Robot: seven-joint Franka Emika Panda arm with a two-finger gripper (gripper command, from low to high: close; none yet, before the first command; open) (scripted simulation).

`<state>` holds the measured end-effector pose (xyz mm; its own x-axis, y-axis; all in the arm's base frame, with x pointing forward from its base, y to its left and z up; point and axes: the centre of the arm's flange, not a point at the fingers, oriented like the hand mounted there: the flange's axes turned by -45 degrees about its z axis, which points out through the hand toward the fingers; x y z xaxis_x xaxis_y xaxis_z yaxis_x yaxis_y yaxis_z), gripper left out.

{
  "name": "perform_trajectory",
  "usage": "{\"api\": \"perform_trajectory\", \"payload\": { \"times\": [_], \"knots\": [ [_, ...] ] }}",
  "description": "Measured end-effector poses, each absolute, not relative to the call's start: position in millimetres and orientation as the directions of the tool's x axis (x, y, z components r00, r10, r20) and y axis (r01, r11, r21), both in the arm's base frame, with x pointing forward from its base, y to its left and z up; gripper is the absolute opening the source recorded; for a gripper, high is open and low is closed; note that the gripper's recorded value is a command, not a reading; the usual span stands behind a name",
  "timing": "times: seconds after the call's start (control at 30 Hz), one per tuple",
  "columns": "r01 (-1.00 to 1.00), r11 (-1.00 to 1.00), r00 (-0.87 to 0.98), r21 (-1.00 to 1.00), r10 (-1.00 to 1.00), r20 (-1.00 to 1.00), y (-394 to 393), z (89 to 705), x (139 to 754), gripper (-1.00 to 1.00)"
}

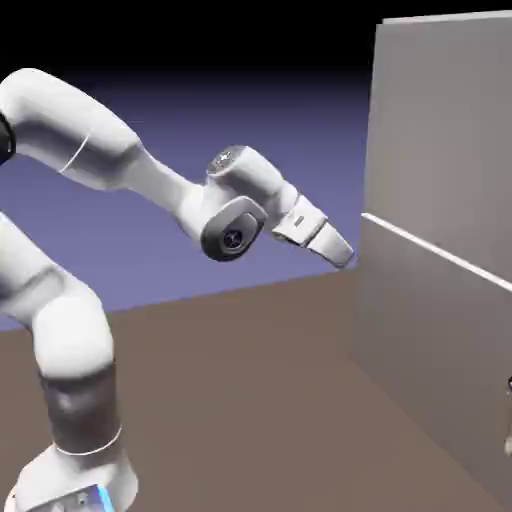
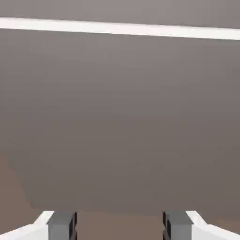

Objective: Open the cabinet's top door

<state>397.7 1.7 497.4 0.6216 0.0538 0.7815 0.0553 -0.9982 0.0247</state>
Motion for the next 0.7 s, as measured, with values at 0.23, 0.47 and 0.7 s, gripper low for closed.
{"api": "perform_trajectory", "payload": {
  "times": [0.23,0.47,0.7],
  "knots": [
    [0.075,-0.997,0.414,0.002,0.033,0.91,-23,589,407,0.0],
    [0.08,-0.997,0.22,-0.023,-0.005,0.976,-70,656,408,0.0],
    [0.074,-0.996,0.068,-0.044,-0.039,0.997,-131,689,410,0.0]
  ]
}}
